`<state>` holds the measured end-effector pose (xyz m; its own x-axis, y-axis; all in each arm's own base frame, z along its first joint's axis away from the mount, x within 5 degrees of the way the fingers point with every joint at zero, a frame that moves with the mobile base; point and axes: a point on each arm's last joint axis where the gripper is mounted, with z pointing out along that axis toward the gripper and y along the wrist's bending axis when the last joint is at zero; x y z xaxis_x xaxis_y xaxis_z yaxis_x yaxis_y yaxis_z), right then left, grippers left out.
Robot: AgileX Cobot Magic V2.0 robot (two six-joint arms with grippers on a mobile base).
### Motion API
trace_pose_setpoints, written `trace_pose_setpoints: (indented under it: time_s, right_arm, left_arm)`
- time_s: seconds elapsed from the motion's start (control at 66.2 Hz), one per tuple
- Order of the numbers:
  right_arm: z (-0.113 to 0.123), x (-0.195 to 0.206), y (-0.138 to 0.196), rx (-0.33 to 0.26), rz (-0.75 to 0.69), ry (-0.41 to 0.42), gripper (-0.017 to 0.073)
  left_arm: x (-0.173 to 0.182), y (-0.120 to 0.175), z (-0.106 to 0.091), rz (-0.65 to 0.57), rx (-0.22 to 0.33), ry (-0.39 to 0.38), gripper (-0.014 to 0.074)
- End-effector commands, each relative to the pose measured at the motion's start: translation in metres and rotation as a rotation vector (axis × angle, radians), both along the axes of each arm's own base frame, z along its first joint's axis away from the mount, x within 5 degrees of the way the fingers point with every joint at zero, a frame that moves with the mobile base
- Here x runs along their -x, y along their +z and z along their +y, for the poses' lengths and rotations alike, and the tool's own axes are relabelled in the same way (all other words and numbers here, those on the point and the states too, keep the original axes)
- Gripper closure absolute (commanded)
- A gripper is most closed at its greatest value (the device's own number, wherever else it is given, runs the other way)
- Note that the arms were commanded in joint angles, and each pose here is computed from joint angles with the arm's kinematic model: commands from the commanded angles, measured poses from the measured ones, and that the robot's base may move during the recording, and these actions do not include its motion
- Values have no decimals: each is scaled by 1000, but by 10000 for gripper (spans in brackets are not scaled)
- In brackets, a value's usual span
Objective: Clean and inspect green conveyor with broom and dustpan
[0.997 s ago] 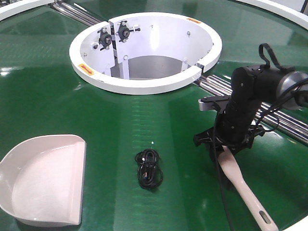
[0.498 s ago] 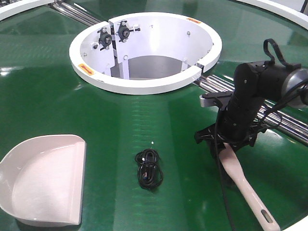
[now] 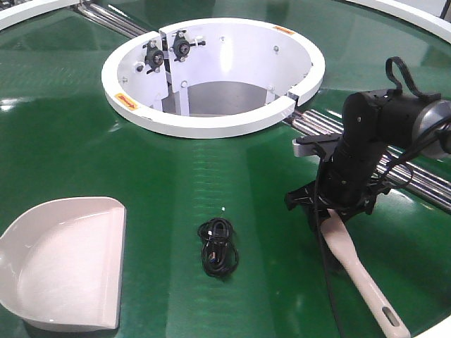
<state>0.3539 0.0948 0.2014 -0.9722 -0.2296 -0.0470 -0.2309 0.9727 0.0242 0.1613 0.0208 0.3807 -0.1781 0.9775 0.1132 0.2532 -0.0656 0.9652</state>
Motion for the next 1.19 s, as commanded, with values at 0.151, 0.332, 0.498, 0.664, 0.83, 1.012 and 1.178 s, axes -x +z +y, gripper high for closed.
trace_pose_setpoints:
  time_s: [0.151, 0.332, 0.498, 0.664, 0.83, 1.012, 1.178]
  right_arm:
    - [-1, 0, 28, -16, -86, 7, 569]
    - [-1, 0, 28, -16, -86, 7, 569]
    - [-1, 0, 28, -15, -85, 7, 569]
    - [-1, 0, 28, -15, -85, 7, 569]
    - [-1, 0, 28, -15, -85, 7, 569]
    - [-1, 1, 28, -15, -81, 7, 569]
    - [-1, 1, 28, -15, -81, 7, 569]
  left_arm:
    - [0, 17, -3, -94, -17, -33, 24]
    - [3, 8, 1, 9, 0, 16, 24]
    - [6, -17, 10, 287, 22, 138, 24]
    - [-1, -43, 13, 550, 62, 216, 24]
    - [-20, -58, 14, 821, 99, 284, 24]
    - [-53, -56, 18, 958, 92, 341, 24]
    - [-80, -62, 21, 1004, 84, 345, 24]
